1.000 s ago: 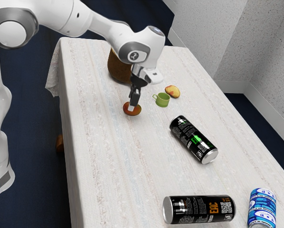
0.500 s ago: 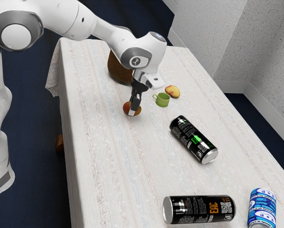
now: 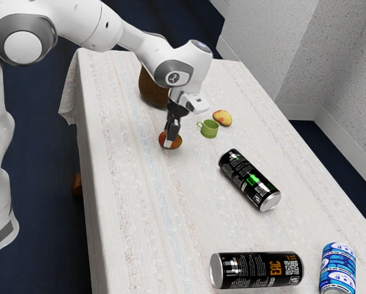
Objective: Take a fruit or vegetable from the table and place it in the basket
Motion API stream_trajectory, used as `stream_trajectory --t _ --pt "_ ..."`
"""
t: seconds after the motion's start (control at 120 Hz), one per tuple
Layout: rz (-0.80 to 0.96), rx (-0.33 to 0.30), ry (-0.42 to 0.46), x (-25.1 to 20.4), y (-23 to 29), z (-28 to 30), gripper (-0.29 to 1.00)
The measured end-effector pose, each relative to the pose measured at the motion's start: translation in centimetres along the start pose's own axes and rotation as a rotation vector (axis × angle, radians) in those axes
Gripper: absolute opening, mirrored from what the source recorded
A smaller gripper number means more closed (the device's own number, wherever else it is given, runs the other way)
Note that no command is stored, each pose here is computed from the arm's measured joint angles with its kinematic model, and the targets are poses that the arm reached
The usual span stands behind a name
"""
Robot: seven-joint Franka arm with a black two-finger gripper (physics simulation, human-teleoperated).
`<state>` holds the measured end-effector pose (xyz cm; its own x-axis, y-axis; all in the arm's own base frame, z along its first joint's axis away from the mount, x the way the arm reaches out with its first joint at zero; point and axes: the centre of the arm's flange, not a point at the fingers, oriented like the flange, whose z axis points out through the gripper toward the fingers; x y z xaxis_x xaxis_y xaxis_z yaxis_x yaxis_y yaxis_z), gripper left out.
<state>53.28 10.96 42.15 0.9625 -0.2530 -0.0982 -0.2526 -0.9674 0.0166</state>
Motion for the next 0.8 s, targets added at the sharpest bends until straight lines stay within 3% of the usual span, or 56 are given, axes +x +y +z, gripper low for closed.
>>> stream_trajectory --t 0.475,0.642,0.8 --pt "0.006 -0.006 -0.007 0.43 0.52 0.74 0.70" --pt "0.004 -0.007 -0.005 0.51 0.64 0.86 0.40" --pt "-0.003 0.000 0.004 0.45 0.41 0.45 0.37"
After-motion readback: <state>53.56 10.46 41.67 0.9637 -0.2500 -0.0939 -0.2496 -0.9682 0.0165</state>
